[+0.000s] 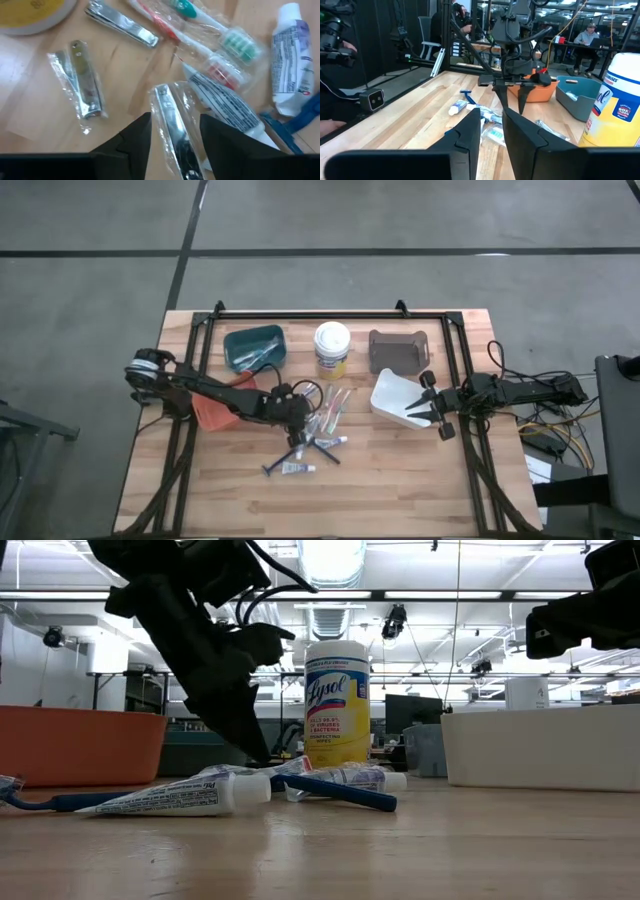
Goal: Pick & Place Travel size toiletries
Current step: Put the left nail cutter into the orange bin
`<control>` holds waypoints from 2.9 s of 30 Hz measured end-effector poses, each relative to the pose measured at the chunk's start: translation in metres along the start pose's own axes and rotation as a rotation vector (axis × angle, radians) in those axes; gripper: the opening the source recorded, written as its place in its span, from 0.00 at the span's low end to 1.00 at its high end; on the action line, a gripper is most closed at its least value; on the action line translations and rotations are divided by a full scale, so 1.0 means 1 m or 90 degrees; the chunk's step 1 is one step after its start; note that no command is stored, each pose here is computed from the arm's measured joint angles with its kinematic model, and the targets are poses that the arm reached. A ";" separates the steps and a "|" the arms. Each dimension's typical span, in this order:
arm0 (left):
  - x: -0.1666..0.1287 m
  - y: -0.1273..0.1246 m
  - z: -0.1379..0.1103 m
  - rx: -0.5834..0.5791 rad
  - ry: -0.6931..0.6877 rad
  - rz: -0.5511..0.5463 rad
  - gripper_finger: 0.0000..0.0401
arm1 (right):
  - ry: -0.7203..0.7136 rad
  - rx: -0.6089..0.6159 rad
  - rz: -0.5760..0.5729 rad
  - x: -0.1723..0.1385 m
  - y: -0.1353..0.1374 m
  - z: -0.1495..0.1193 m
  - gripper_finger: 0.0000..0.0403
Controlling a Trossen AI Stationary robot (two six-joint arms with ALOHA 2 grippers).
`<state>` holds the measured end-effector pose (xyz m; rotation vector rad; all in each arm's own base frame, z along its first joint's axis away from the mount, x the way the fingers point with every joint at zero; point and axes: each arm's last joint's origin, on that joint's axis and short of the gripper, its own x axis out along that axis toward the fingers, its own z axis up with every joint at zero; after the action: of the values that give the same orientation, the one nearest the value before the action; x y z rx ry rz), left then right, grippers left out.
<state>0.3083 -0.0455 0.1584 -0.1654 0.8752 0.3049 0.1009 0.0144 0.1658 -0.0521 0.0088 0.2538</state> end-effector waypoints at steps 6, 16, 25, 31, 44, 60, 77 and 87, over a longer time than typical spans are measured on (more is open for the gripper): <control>0.000 0.000 0.000 0.000 -0.001 0.002 0.45 | 0.000 0.000 0.000 0.000 0.000 0.000 0.17; 0.007 0.005 -0.020 -0.031 0.006 0.005 0.45 | 0.000 0.000 0.000 0.000 0.000 0.000 0.20; 0.013 0.012 -0.039 -0.053 -0.024 -0.008 0.45 | 0.000 0.000 0.000 0.000 0.000 0.000 0.20; 0.013 0.013 -0.041 -0.052 -0.022 -0.002 0.43 | 0.000 0.000 0.000 0.000 0.000 0.000 0.18; 0.005 0.012 -0.035 -0.075 -0.014 -0.015 0.15 | 0.000 0.000 0.000 0.000 0.000 0.000 0.20; -0.096 0.037 -0.012 -0.117 -0.098 0.023 0.16 | 0.000 0.000 0.000 0.000 0.000 0.000 0.17; -0.142 0.073 -0.052 -0.269 0.022 0.169 0.16 | 0.000 0.000 0.000 0.000 0.000 0.000 0.20; -0.140 0.074 -0.071 -0.327 0.126 0.184 0.16 | 0.000 0.000 0.000 0.000 0.000 0.000 0.17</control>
<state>0.1484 -0.0214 0.2208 -0.5546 1.0042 0.7928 0.1009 0.0144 0.1658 -0.0518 0.0090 0.2536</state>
